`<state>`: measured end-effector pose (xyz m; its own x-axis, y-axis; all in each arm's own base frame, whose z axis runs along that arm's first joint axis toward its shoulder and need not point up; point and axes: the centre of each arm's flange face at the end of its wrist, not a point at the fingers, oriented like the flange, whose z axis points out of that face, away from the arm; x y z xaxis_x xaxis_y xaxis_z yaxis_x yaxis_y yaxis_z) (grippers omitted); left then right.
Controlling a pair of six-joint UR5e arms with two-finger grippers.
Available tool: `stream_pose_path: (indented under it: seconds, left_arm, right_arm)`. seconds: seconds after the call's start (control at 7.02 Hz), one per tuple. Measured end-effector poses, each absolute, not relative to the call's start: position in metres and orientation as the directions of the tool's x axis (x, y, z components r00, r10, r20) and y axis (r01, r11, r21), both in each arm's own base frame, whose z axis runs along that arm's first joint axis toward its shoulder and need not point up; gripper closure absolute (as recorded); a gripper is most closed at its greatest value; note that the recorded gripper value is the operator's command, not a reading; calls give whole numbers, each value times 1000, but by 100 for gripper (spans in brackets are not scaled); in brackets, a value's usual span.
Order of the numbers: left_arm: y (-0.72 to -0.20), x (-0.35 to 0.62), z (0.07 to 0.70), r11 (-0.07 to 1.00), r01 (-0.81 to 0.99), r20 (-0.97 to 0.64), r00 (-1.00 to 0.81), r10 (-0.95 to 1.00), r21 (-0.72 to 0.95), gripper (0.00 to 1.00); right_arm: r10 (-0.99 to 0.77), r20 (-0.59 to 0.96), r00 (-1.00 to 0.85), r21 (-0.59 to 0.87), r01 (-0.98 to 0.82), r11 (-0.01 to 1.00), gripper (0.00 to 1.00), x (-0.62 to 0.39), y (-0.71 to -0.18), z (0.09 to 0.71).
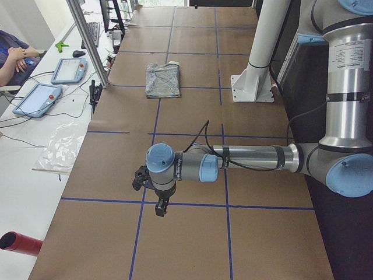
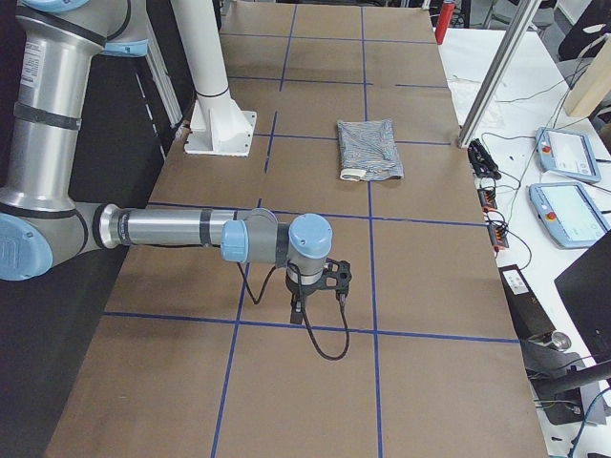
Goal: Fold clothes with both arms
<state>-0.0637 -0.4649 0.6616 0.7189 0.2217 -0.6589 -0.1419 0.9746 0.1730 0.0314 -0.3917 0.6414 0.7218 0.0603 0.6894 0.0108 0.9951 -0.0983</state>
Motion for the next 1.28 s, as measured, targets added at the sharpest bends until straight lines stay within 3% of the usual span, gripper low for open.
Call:
stream_pose_path:
  seconds: [1.28]
  left_arm:
    - [-465,-64,662,975,-142,-652,725,221,172,0]
  right_arm:
    - [68,686,725,-109,10,994,0,32,-386,646]
